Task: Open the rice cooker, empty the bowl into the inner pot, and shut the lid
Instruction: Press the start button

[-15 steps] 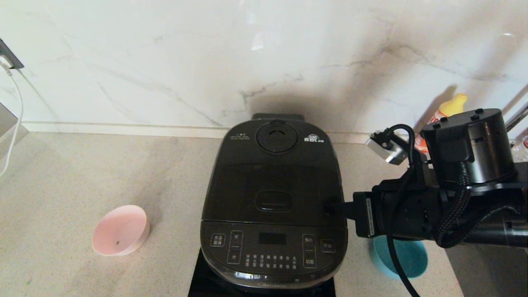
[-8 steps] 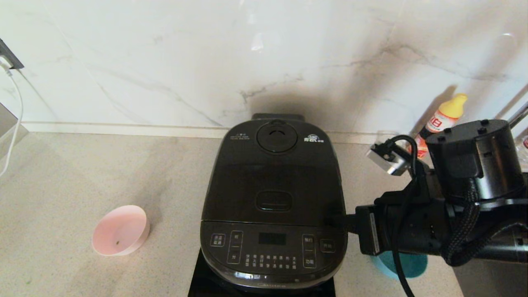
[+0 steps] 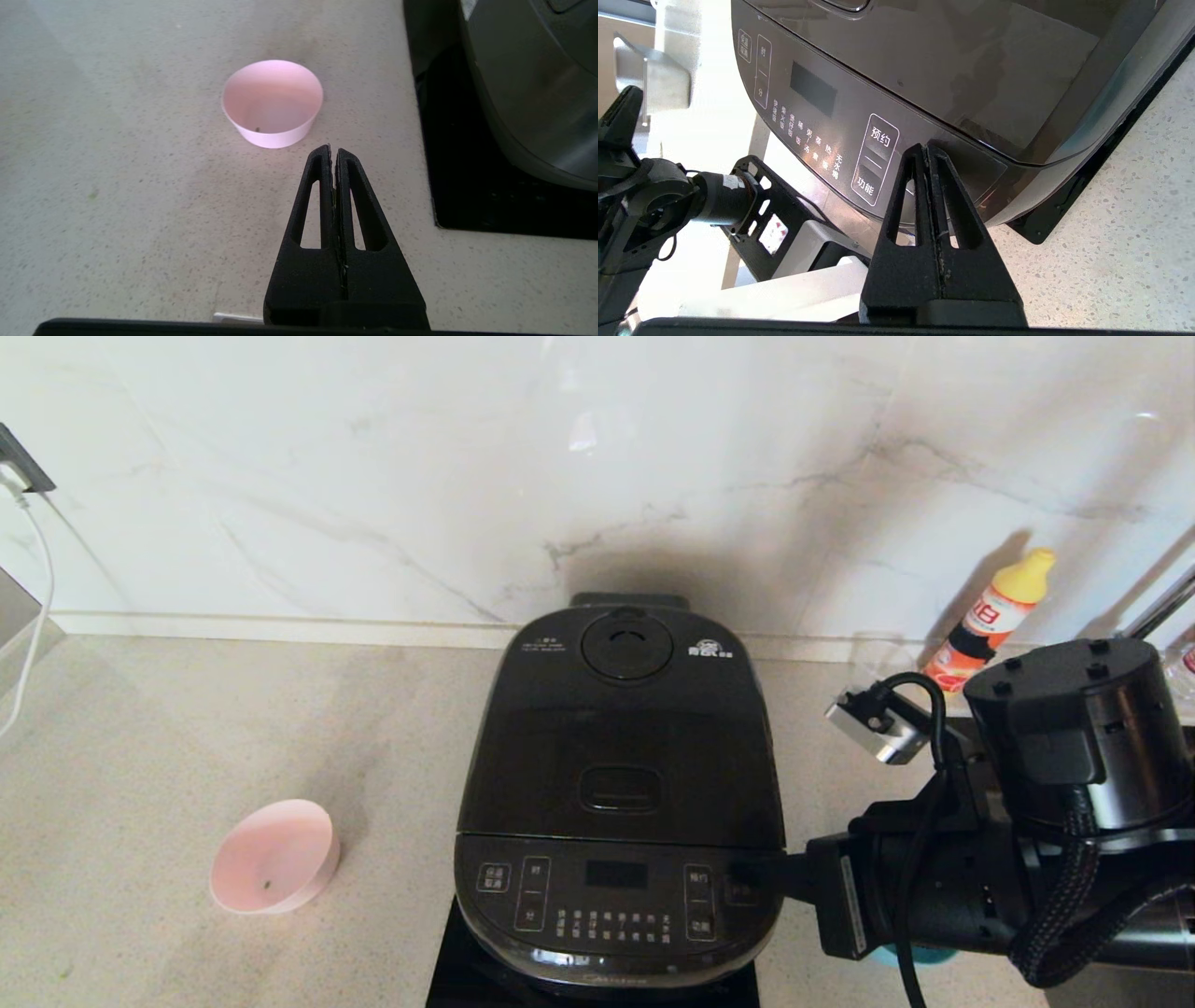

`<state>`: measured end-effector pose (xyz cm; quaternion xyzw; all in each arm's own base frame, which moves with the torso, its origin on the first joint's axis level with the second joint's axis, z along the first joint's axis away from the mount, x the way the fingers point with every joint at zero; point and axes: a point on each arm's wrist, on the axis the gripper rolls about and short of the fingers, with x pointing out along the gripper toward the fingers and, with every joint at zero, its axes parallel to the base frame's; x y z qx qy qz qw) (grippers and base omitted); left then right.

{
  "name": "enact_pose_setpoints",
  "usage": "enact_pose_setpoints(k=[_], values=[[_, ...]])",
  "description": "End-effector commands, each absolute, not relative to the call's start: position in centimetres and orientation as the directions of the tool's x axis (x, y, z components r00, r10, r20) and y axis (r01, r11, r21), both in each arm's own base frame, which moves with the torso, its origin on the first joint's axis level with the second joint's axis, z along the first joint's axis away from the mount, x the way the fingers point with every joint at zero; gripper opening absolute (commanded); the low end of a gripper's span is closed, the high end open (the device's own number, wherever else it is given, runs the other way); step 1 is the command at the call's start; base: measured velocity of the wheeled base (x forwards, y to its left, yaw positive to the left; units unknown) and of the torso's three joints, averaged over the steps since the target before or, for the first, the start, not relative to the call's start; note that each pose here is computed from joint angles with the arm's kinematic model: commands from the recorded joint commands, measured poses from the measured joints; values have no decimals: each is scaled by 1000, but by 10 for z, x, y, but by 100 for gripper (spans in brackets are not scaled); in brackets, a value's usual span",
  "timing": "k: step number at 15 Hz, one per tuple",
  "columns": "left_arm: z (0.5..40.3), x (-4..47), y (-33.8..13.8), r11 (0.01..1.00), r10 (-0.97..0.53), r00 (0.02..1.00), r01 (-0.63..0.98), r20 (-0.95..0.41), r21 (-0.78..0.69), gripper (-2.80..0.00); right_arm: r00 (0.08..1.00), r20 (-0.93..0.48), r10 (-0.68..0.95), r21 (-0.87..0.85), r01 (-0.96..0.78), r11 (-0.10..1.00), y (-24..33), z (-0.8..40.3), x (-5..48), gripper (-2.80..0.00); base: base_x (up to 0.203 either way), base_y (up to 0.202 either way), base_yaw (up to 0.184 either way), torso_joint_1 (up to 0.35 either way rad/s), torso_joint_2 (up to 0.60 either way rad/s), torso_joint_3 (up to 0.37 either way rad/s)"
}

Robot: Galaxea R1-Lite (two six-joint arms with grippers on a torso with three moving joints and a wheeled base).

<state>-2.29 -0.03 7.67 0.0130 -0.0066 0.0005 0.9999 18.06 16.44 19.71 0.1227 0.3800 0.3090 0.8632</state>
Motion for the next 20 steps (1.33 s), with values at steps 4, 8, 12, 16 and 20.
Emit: enact_pose_setpoints(k=[4,8,12,16,20], values=[[74,-22,0,1000,0,1000,0,3,26,-280,553,-527,646,460,-453,764,155,212,171,-280,0,0,0,0,0,0],[74,-22,0,1000,3,1000,-3,3,26,-280,569,-490,660,468,-467,750,147,221,162,-280,0,0,0,0,0,0],[74,-22,0,1000,1,1000,-1,3,26,-280,571,-481,666,471,-473,745,141,222,155,-280,0,0,0,0,0,0],[74,-22,0,1000,1,1000,-1,3,26,-280,584,-445,679,477,-487,732,136,231,149,-280,0,0,0,0,0,0],[74,-22,0,1000,1,1000,-1,3,26,-280,560,-450,695,479,-506,718,138,229,144,-280,0,0,0,0,0,0]])
